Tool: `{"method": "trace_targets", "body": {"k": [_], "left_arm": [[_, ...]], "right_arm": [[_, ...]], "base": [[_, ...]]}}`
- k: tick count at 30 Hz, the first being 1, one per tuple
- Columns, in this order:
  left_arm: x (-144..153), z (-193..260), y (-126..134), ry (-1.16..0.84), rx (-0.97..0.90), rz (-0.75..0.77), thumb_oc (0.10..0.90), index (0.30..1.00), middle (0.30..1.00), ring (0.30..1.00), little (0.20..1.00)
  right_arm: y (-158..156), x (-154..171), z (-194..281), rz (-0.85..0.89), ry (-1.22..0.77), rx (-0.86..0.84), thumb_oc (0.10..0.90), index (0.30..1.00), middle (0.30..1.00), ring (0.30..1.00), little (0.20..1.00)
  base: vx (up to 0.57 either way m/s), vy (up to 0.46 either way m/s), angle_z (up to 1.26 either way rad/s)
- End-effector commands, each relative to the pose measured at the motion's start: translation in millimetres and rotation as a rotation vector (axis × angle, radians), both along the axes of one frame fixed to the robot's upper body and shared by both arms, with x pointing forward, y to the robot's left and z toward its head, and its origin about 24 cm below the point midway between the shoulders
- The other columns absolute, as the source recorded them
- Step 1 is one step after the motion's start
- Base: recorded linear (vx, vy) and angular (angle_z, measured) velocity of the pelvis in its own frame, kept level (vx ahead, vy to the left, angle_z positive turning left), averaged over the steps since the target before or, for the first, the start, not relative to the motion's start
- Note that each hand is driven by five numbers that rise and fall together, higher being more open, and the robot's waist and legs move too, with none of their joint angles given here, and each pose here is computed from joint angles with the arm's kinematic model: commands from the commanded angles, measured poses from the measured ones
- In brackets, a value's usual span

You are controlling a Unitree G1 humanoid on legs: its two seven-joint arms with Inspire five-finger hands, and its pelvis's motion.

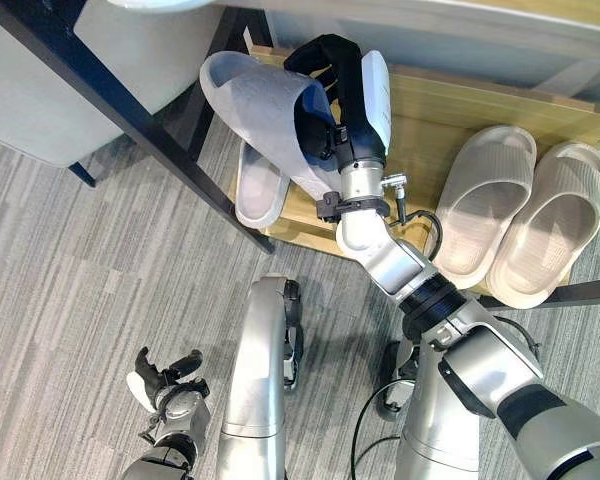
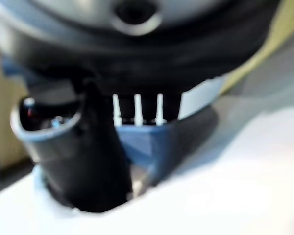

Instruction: Arrange the slippers neatly on the shoe rack.

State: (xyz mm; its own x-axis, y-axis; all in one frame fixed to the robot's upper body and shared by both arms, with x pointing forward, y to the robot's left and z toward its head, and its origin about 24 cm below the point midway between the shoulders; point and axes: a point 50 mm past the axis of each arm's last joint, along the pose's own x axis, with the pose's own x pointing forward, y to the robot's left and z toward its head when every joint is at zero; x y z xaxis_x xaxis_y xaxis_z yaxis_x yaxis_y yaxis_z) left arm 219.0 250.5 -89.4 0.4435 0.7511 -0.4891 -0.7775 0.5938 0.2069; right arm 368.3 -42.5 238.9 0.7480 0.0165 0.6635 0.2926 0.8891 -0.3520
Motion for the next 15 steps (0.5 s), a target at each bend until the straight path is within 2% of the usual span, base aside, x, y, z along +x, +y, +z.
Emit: {"method": "trace_targets", "body": {"k": [1, 11, 15], "left_arm": [[-16, 4, 31, 0.044, 0.116, 0.06, 0.8, 0.9, 0.9, 0.9, 0.9], [-20, 0, 29, 0.095, 0.143, 0.003, 0.8, 0.9, 0.9, 0.9, 0.9], [-21, -2, 28, 0.121, 0.152, -0.018, 0.8, 0.9, 0.9, 0.9, 0.9]], "right_arm": [[33, -30, 81, 0.123, -0.311, 0.072, 0.4, 0.3, 0.3, 0.3, 0.3], [-1, -29, 94, 0.027, -0.374, 0.227, 0.4, 0.3, 0.3, 0.3, 0.3], [-10, -26, 95, -0.004, -0.379, 0.237, 0.4, 0.3, 0.3, 0.3, 0.3]], "base": [[0.0, 0.0, 0.0], [-0.01, -0.003, -0.03], [0.0, 0.0, 0.0]]}}
